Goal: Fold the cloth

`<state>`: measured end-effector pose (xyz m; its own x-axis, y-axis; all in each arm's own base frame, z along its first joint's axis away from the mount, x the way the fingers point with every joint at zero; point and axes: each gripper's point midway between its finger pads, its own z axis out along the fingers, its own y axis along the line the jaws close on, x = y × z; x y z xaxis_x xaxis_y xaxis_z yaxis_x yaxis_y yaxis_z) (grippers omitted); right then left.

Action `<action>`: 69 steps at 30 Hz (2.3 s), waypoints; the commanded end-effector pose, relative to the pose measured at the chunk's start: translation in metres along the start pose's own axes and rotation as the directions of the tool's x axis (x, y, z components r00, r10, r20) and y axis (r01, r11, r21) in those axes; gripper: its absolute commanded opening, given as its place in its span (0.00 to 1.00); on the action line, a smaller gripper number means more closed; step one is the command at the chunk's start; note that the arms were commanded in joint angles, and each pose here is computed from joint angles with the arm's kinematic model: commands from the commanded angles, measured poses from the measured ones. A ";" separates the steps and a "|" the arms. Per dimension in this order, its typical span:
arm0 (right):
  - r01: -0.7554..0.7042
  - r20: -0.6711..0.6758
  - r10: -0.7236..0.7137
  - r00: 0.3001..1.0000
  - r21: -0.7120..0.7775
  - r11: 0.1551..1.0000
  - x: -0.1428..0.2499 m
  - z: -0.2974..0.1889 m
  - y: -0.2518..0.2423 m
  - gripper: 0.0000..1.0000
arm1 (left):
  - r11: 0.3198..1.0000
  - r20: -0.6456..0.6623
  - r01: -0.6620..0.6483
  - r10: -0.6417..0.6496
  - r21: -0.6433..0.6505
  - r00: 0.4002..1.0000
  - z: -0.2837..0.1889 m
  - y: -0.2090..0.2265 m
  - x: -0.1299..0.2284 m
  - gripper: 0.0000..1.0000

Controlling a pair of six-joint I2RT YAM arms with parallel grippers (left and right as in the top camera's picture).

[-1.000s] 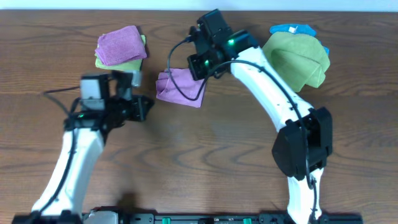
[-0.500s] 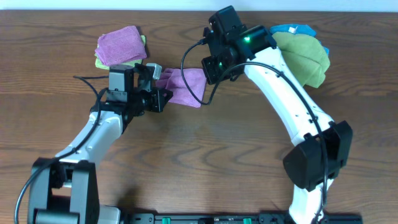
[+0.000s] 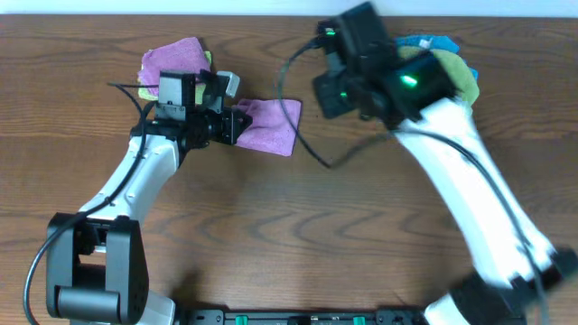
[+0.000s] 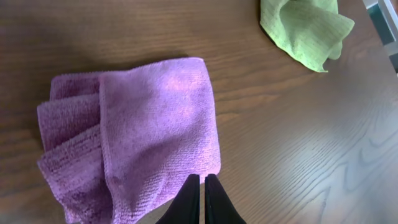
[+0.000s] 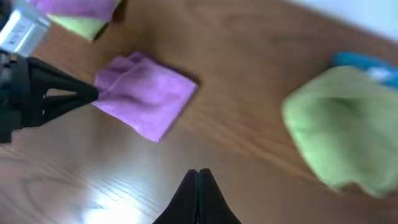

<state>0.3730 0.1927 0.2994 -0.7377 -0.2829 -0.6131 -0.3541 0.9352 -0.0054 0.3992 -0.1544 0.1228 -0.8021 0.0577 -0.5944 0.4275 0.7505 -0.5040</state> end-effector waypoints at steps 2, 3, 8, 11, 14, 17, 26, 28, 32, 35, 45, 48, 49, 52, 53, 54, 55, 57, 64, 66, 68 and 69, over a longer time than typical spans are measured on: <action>-0.040 0.029 0.037 0.999 0.109 0.993 0.034 -0.024 -0.026 0.02 | 0.994 0.024 -0.108 0.108 0.013 0.994 -0.009 -0.018 -0.013 0.06; -0.057 0.031 0.053 0.998 0.121 0.991 0.044 -0.024 -0.030 0.02 | 0.994 0.025 -0.109 0.108 0.013 0.994 -0.010 -0.019 -0.013 0.06; -0.093 0.051 0.087 0.995 0.110 0.990 0.094 -0.010 -0.036 0.02 | 0.992 0.021 -0.114 0.116 -0.061 0.993 -0.011 -0.007 -0.013 0.06; -0.093 0.040 0.091 0.995 0.062 0.994 0.118 0.014 -0.029 0.01 | 0.983 0.006 -0.132 0.134 -0.125 0.991 -0.006 0.006 -0.012 0.06; -0.118 -0.005 0.118 0.993 0.000 0.993 0.137 0.040 -0.020 0.01 | 0.985 -0.024 -0.124 0.122 -0.122 0.992 0.007 0.014 -0.003 0.06; -0.120 -0.023 0.119 0.993 -0.010 0.993 0.143 0.052 -0.018 0.01 | 0.986 -0.039 -0.117 0.113 -0.118 0.993 0.019 0.022 0.002 0.06; -0.119 -0.088 0.114 0.990 -0.052 0.992 0.150 0.080 -0.007 0.02 | 0.991 -0.045 -0.098 0.094 -0.095 0.995 0.051 0.035 -0.008 0.06; -0.120 -0.101 0.113 0.988 -0.062 0.991 0.152 0.085 -0.004 0.02 | 0.990 -0.037 -0.105 0.102 -0.095 0.994 0.053 0.035 -0.015 0.06; -0.124 -0.092 0.112 0.989 -0.131 0.984 0.146 0.090 0.008 0.02 | 0.989 -0.036 -0.108 0.105 -0.101 0.994 0.056 0.037 -0.018 0.06; -0.123 -0.068 0.113 0.991 -0.168 0.978 0.138 0.094 0.015 0.02 | 0.990 -0.052 -0.099 0.094 -0.101 0.994 0.061 0.042 -0.013 0.06; -0.125 -0.074 0.113 0.991 -0.187 0.974 0.137 0.108 0.020 0.02 | 0.994 -0.091 -0.075 0.068 -0.079 0.994 0.071 0.047 0.002 0.06; -0.123 -0.055 0.114 0.992 -0.224 0.967 0.131 0.107 0.026 0.02 | 0.994 -0.094 -0.074 0.067 -0.081 0.993 0.071 0.047 0.002 0.06; -0.122 -0.047 0.113 0.992 -0.249 0.961 0.128 0.106 0.030 0.02 | 0.993 -0.095 -0.074 0.065 -0.088 0.993 0.071 0.049 0.003 0.06; -0.112 -0.017 0.113 0.993 -0.328 0.938 0.118 0.103 0.043 0.01 | 0.992 -0.097 -0.074 0.064 -0.098 0.993 0.071 0.050 0.003 0.06; -0.116 -0.014 0.118 0.993 -0.341 0.933 0.116 0.104 0.046 0.01 | 0.992 -0.098 -0.074 0.064 -0.099 0.993 0.071 0.050 0.003 0.06; -0.118 -0.015 0.120 0.993 -0.354 0.928 0.115 0.106 0.049 0.01 | 0.992 -0.098 -0.073 0.064 -0.099 0.993 0.071 0.050 0.003 0.06; -0.118 -0.021 0.119 0.993 -0.366 0.923 0.116 0.110 0.051 0.02 | 0.992 -0.098 -0.073 0.064 -0.099 0.993 0.071 0.050 0.003 0.06; -0.129 -0.041 0.123 0.992 -0.396 0.909 0.118 0.119 0.058 0.02 | 0.992 -0.098 -0.073 0.064 -0.100 0.993 0.071 0.051 0.003 0.06; -0.178 -0.102 0.147 0.984 -0.473 0.863 0.125 0.148 0.075 0.02 | 0.991 -0.099 -0.078 0.068 -0.106 0.993 0.071 0.052 0.003 0.06; -0.179 -0.100 0.149 0.984 -0.477 0.860 0.125 0.154 0.076 0.02 | 0.991 -0.099 -0.078 0.068 -0.106 0.993 0.071 0.052 0.003 0.06; -0.182 -0.094 0.156 0.983 -0.482 0.857 0.123 0.159 0.077 0.01 | 0.990 -0.099 -0.079 0.068 -0.115 0.993 0.071 0.053 0.003 0.06; -0.182 -0.089 0.159 0.983 -0.486 0.854 0.121 0.160 0.078 0.02 | 0.989 -0.100 -0.079 0.067 -0.121 0.993 0.070 0.054 0.003 0.06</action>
<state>0.3493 0.2610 0.0998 -0.8168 -0.1654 -0.5528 -0.4606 0.7639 0.4520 0.4429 -0.1610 0.0452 -0.8187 0.1698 -0.5486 0.4335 0.8092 -0.3965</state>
